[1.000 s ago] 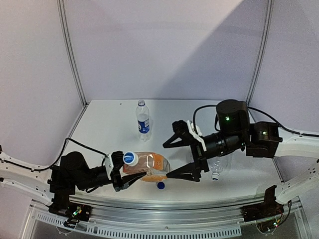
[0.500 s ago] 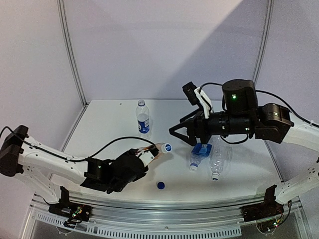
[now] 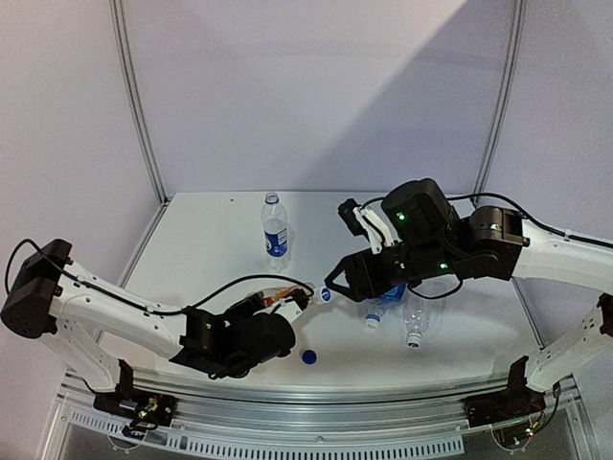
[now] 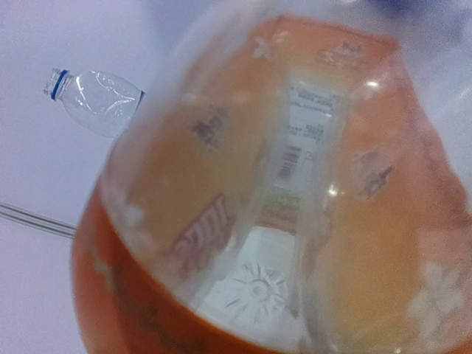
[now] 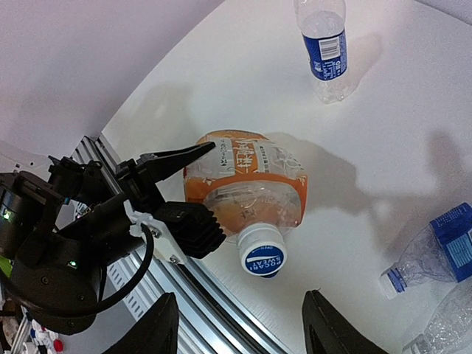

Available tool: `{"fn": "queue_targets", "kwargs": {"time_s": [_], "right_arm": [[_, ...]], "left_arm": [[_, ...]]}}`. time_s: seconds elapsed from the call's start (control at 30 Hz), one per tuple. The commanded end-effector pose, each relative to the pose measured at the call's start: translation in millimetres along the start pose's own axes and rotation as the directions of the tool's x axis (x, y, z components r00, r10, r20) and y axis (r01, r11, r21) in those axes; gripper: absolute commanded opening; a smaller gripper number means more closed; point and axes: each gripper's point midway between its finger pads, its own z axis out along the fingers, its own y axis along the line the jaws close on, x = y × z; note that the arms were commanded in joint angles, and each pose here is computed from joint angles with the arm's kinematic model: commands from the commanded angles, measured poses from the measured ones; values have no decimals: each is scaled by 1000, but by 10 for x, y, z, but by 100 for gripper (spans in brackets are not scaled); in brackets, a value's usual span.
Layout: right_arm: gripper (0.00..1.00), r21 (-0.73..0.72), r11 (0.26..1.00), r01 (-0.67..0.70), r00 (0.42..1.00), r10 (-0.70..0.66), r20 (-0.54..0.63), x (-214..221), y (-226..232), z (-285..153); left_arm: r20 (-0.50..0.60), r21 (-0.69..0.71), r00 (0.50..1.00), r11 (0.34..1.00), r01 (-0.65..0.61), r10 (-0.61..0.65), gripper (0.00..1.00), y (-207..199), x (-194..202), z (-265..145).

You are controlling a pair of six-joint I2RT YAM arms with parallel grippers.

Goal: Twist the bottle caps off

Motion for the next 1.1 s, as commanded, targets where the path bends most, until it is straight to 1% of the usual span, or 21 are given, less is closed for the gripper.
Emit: {"fn": "queue_targets", "kwargs": {"time_s": [0.0,0.23,0.37,0.47,0.6,0.83,0.93,1.0,1.07], "right_arm": [[58,24,999,-46,999,45,26,-81,-8,19],[59,18,995,-96,995,96,-25,18,5,252],[59,8,994,-108,994,108,-15,-42,26,274],[57,5,992,-124,992,124,-13,-81,0,288],[52,-25,990,-142,988,140,-61,-23,8,378],[47,-37,987,-153,987,151,-55,-68,-15,411],[42,-40,988,-150,987,147,-59,-85,-29,407],[37,-41,988,-149,987,146,-68,-69,-33,409],[28,-51,988,-144,987,139,-84,-38,-18,420]], "left_arm": [[22,-10,1000,1000,16,-16,0,8,-65,-40],[40,-9,999,999,35,-35,0,41,-107,-87],[40,-22,999,999,32,-32,0,59,-97,-86],[46,-15,998,999,45,-44,0,69,-111,-102],[59,-1,996,998,71,-70,0,106,-134,-141],[89,44,990,993,106,-110,0,117,-182,-199],[90,46,990,993,107,-111,0,118,-184,-201],[89,46,990,993,107,-110,0,117,-178,-198],[89,44,990,993,106,-109,0,116,-177,-197]]}}
